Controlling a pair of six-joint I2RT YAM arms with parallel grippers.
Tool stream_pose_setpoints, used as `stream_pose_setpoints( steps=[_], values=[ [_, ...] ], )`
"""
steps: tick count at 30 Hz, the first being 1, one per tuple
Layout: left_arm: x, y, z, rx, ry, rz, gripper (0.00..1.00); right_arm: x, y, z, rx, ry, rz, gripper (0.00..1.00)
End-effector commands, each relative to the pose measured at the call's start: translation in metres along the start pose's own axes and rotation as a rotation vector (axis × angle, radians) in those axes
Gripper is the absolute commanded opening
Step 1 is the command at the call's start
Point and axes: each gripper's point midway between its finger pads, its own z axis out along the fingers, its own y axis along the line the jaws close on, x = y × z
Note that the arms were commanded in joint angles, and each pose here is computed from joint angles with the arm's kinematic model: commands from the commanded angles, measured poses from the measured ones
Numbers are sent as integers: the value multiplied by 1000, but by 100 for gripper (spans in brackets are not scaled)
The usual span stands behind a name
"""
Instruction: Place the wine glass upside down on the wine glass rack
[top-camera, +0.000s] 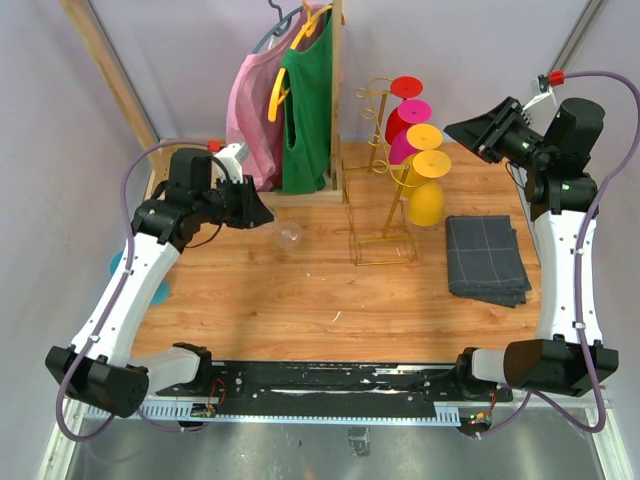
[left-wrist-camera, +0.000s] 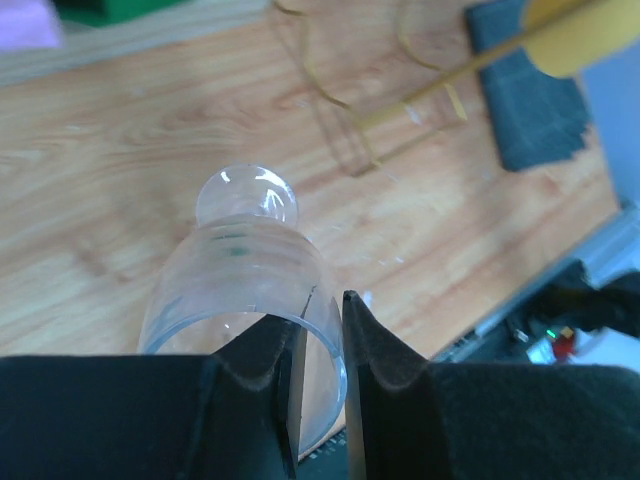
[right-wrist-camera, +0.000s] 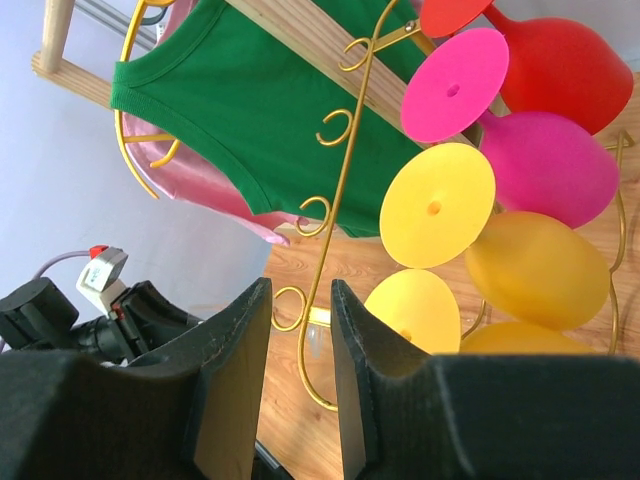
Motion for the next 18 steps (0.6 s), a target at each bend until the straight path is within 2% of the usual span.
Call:
stream_pose_setpoints(
  steps=[1,8,13,18],
  values=[
    [1,-65,-35,326,-7,41,0,-7,17,-3,-26,-20,-41,32],
    [1,-127,-83,703,-61,97,0,-7,19,-6,-23,-22,-53,33],
    [-19,-176,-143,1034,-204,168,0,-4,13,-6,-7,-18,-55,33],
    [-37,-192,-165,1166,-239,154,0,0,9,-5,0,-11,-48,33]
  ],
)
